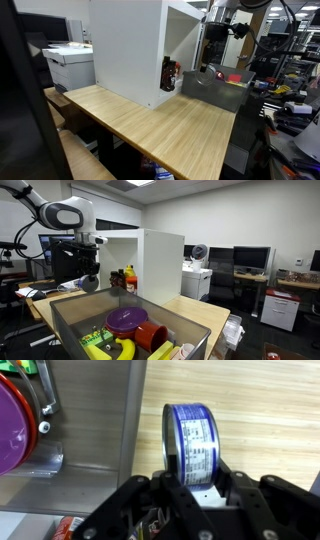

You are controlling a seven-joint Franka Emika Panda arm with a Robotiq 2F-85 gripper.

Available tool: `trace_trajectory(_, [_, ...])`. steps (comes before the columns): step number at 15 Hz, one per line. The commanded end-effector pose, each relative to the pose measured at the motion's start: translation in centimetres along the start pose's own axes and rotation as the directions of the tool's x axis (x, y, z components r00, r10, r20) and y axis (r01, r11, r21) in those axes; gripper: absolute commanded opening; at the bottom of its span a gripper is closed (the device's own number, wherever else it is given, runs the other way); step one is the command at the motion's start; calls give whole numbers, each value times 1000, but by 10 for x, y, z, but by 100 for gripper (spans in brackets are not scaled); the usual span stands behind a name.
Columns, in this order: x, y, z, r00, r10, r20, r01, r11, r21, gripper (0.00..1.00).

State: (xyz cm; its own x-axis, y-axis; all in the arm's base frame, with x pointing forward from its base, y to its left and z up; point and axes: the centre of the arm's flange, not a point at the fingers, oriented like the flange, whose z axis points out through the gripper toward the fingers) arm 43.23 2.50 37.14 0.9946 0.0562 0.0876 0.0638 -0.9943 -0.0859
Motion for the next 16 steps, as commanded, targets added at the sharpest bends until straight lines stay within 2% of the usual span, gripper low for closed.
trace_trajectory(1, [5, 13, 10, 1000, -5, 8, 5, 1000, 11, 12])
trace_trajectory(7, [4, 35, 29, 999, 36, 40, -35, 999, -19, 12])
trace_trajectory(16, [3, 56, 35, 997, 65, 29, -64, 997, -46, 12])
